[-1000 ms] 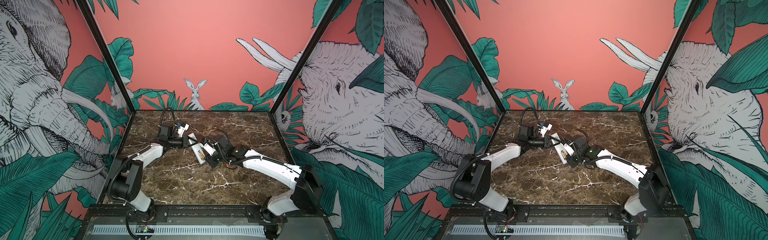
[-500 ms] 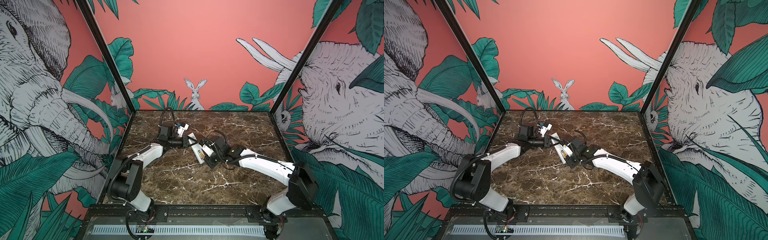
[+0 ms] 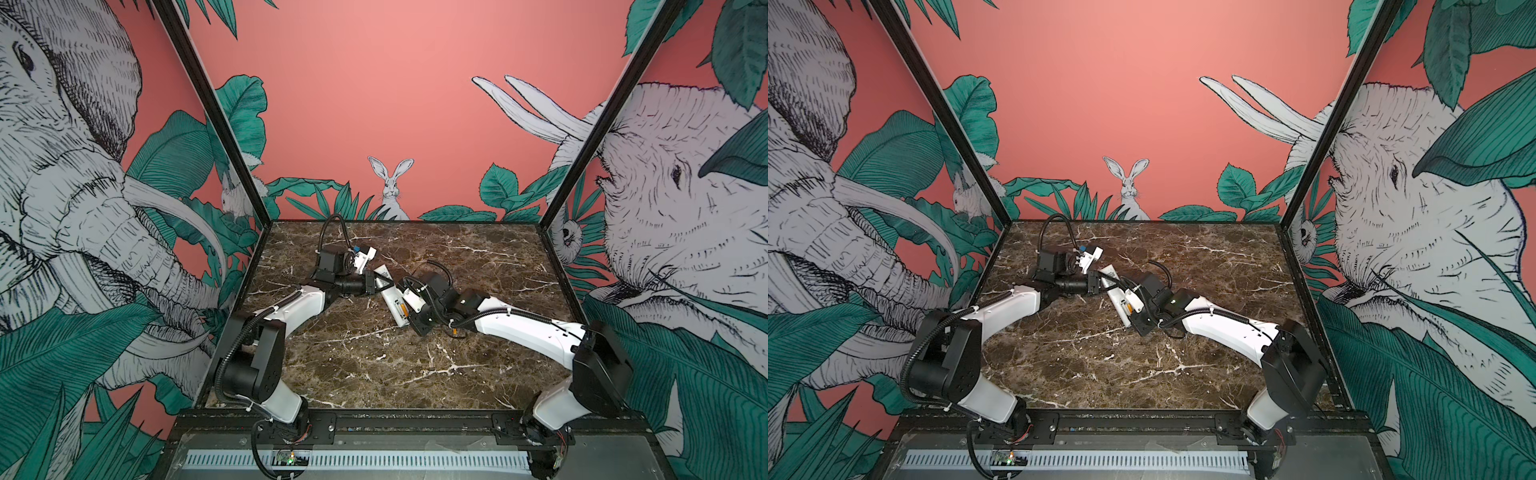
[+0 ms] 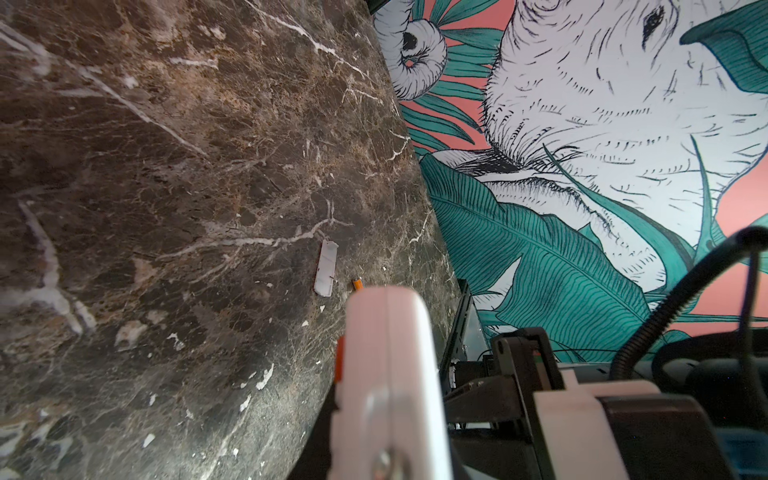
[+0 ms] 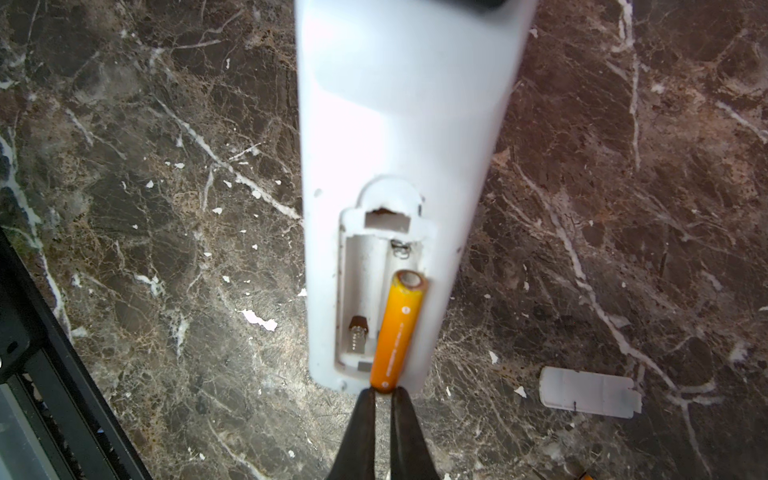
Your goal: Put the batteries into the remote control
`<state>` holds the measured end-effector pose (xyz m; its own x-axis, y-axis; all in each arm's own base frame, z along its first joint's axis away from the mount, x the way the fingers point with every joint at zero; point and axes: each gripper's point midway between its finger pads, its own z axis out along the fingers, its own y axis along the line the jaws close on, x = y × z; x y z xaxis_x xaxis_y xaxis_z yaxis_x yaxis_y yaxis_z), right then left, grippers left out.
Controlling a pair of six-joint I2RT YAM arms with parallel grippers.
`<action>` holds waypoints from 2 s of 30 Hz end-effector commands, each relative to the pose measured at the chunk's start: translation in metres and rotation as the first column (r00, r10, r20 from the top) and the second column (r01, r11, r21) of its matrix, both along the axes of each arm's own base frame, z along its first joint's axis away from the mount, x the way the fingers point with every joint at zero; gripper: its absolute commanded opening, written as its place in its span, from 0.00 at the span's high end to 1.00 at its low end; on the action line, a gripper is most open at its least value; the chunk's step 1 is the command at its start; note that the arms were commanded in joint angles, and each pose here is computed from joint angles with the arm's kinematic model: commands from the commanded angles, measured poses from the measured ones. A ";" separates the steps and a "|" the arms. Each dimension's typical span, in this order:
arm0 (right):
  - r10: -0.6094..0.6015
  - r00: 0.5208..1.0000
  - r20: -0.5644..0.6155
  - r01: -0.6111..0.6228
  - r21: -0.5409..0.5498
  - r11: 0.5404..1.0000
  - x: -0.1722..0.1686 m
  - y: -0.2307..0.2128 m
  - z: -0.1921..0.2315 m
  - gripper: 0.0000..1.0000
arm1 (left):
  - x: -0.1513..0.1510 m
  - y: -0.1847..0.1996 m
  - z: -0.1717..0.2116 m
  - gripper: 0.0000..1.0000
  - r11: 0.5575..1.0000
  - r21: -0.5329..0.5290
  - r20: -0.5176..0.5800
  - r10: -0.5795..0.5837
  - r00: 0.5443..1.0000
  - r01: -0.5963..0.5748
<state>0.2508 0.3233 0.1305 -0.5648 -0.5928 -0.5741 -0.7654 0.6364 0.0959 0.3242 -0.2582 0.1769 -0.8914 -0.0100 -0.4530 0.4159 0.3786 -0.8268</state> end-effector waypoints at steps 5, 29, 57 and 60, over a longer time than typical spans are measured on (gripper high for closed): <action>0.005 1.000 0.017 -0.006 0.020 1.000 0.006 0.011 0.009 0.91 | -0.006 -0.001 0.016 0.83 0.999 -0.037 0.023 -0.025 0.999 0.026; 0.054 0.995 0.087 -0.055 0.004 0.999 0.001 -0.007 0.027 0.63 | -0.002 0.003 0.016 0.82 0.998 -0.056 0.000 -0.019 1.000 0.019; -0.233 0.924 -0.303 0.369 0.545 0.753 0.035 -0.033 0.031 0.29 | 0.010 0.012 0.038 0.83 0.976 -0.206 -0.020 0.072 0.997 -0.074; -0.276 0.900 -0.337 0.431 0.599 0.675 0.040 -0.035 0.033 0.28 | 0.014 0.016 0.035 0.83 0.972 -0.208 -0.029 0.108 0.994 -0.111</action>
